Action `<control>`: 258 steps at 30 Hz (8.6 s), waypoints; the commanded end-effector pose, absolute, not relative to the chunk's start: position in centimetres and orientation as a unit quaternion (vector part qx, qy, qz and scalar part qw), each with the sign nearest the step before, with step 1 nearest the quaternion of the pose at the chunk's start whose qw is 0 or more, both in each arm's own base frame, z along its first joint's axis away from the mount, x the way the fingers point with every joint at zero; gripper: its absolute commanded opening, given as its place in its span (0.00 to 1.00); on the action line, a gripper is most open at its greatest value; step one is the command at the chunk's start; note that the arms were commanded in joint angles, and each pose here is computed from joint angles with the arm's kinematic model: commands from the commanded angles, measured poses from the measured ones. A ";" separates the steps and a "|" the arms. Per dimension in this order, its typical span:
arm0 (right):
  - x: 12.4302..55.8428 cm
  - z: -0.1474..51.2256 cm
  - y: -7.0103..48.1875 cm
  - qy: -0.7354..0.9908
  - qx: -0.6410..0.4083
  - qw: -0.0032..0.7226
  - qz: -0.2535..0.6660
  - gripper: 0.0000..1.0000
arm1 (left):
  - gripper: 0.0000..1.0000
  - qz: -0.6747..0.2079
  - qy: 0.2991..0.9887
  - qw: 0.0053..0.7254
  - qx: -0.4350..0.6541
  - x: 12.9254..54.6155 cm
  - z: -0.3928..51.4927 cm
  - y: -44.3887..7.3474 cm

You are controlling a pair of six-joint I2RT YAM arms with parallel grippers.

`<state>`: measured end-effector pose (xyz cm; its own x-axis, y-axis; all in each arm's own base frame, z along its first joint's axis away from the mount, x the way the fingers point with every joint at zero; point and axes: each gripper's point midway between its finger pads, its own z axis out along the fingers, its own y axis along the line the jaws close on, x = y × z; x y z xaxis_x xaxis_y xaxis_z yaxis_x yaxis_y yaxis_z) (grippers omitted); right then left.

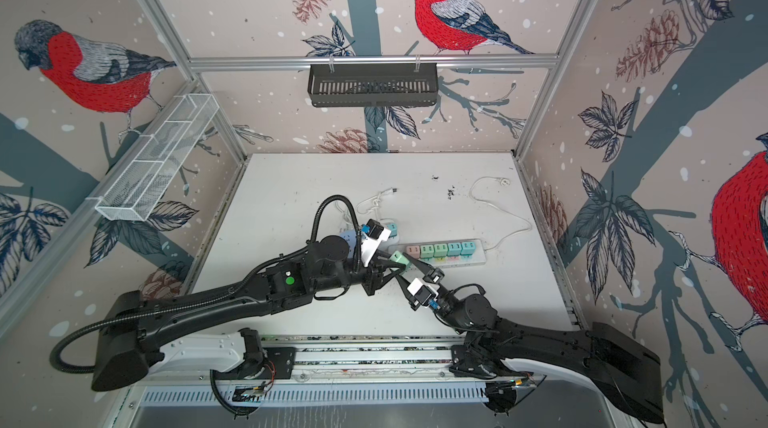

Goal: Insert the plug
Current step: 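Open the right gripper and draw it back while the left holds the adapter, then carry the green adapter with the left gripper over the light-blue power cube, then press the green adapter down into the light-blue cube's socket with the left gripper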

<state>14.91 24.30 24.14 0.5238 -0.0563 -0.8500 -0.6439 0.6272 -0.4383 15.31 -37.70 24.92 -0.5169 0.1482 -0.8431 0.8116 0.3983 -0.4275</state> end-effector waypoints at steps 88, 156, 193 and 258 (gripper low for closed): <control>28.6 15.4 1.1 0.700 0.199 0.673 0.131 1.00 | 0.00 -0.090 0.769 0.273 0.571 30.5 7.4 -25.4; 28.6 15.4 1.2 0.701 0.195 0.673 0.133 1.00 | 0.00 -0.182 0.753 0.284 0.565 31.2 6.9 -26.4; 28.6 15.4 1.2 0.701 0.195 0.673 0.133 1.00 | 0.00 -0.192 0.730 0.339 0.561 31.1 10.1 -26.8; 28.6 15.3 1.2 0.701 0.197 0.672 0.132 1.00 | 0.00 -0.193 0.802 0.191 0.532 30.3 5.5 -25.9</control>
